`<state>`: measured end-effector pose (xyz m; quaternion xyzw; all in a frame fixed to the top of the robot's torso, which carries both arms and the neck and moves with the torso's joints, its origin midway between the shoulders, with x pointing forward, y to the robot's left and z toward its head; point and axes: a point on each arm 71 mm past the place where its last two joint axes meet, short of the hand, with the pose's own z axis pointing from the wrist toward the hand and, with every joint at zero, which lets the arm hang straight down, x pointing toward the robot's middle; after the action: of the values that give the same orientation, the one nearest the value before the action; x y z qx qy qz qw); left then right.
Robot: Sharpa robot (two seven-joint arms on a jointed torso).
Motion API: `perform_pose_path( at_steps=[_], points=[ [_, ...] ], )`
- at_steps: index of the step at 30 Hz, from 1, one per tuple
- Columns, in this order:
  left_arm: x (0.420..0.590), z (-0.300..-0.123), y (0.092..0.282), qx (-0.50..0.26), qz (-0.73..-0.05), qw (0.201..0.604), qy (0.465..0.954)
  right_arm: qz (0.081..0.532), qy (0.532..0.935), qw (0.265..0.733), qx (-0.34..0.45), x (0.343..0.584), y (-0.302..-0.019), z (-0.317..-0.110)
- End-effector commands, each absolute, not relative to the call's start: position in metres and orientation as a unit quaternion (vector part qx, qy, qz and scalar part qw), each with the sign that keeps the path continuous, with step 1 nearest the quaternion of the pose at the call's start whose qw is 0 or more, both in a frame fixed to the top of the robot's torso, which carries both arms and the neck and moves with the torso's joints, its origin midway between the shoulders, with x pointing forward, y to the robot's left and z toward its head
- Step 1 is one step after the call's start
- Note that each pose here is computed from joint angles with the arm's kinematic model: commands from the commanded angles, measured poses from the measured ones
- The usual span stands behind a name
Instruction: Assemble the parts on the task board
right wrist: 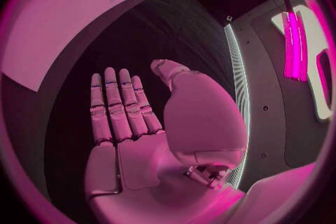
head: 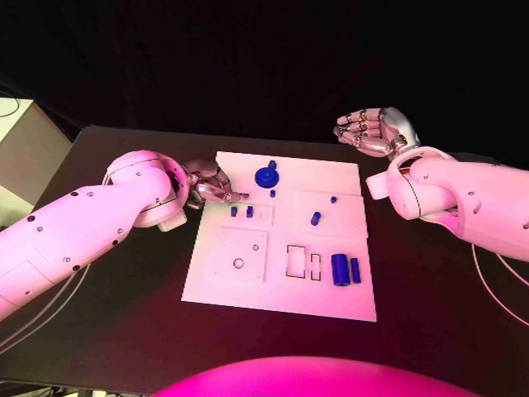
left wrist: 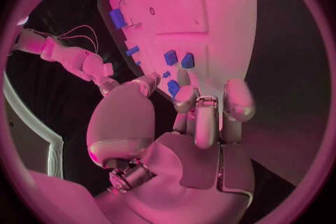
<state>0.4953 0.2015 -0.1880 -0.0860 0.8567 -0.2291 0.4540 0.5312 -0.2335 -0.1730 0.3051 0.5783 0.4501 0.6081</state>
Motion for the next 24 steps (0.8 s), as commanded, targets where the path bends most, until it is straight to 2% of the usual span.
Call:
perform_pose_path(
  at_steps=[1, 6, 10, 18, 24],
  points=[
    [0.495, -0.185, 0.201, -0.088, -0.234, 0.456, 0.854, 0.458, 0.580, 0.604, 0.299, 0.531, -0.232, -0.173],
    [0.497, -0.178, 0.203, -0.096, -0.240, 0.465, 0.847, 0.458, 0.580, 0.604, 0.300, 0.531, -0.232, -0.173],
    [0.501, -0.172, 0.203, -0.122, -0.275, 0.474, 0.827, 0.458, 0.579, 0.604, 0.300, 0.531, -0.232, -0.173],
    [0.511, -0.165, 0.196, -0.130, -0.397, 0.518, 0.746, 0.458, 0.577, 0.606, 0.302, 0.532, -0.232, -0.174],
    [0.513, -0.166, 0.179, -0.088, -0.443, 0.569, 0.687, 0.460, 0.577, 0.604, 0.302, 0.533, -0.230, -0.175]
  ],
)
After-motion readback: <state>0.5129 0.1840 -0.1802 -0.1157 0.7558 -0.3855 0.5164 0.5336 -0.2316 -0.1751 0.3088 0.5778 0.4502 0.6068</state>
